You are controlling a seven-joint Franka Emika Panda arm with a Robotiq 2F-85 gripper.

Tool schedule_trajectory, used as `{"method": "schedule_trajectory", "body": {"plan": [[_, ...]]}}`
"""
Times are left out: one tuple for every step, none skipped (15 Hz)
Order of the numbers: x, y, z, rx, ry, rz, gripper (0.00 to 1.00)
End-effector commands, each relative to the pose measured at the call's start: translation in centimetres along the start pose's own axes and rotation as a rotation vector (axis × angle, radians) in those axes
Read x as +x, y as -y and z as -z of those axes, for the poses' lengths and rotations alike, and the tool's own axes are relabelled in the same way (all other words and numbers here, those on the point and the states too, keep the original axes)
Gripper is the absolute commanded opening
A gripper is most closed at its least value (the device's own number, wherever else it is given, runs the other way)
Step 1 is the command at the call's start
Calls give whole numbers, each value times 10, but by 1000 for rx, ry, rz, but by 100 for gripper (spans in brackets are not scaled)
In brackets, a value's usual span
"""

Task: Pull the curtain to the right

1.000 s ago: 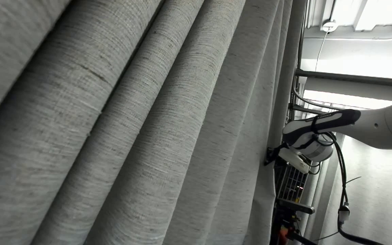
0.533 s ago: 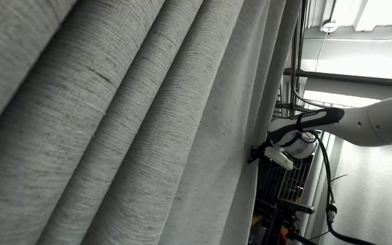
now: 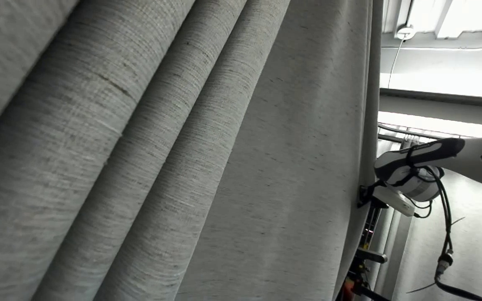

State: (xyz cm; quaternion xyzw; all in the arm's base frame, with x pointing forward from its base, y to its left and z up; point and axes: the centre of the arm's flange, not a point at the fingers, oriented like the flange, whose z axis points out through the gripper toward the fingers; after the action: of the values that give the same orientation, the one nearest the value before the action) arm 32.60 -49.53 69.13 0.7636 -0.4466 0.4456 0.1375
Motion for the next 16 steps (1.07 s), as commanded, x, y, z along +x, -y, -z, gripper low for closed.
{"method": "schedule_trajectory", "body": {"plan": [[-26, -85, -1, -104, 58, -124, 0], [-26, -98, 7, -111, 48, -151, 0], [-27, -110, 14, -116, 40, -176, 0], [-28, -120, 21, -115, 31, -204, 0], [-29, -128, 24, -115, 28, -226, 0], [-32, -132, 22, -105, 31, -247, 0], [-35, -127, 16, -96, 45, -254, 0], [-30, -105, 10, -63, 35, -225, 0], [-26, -85, 7, -23, 27, -214, 0], [-24, -58, 0, 23, 16, -195, 0], [-25, -36, -8, 60, 20, -180, 0], [-28, -9, -16, 95, 31, -155, 0], [-32, 10, -24, 116, 43, -133, 0], [-38, 30, -32, 137, 55, -108, 0], [-43, 46, -39, 150, 67, -89, 0], [-49, 59, -46, 159, 78, -73, 0]]}}
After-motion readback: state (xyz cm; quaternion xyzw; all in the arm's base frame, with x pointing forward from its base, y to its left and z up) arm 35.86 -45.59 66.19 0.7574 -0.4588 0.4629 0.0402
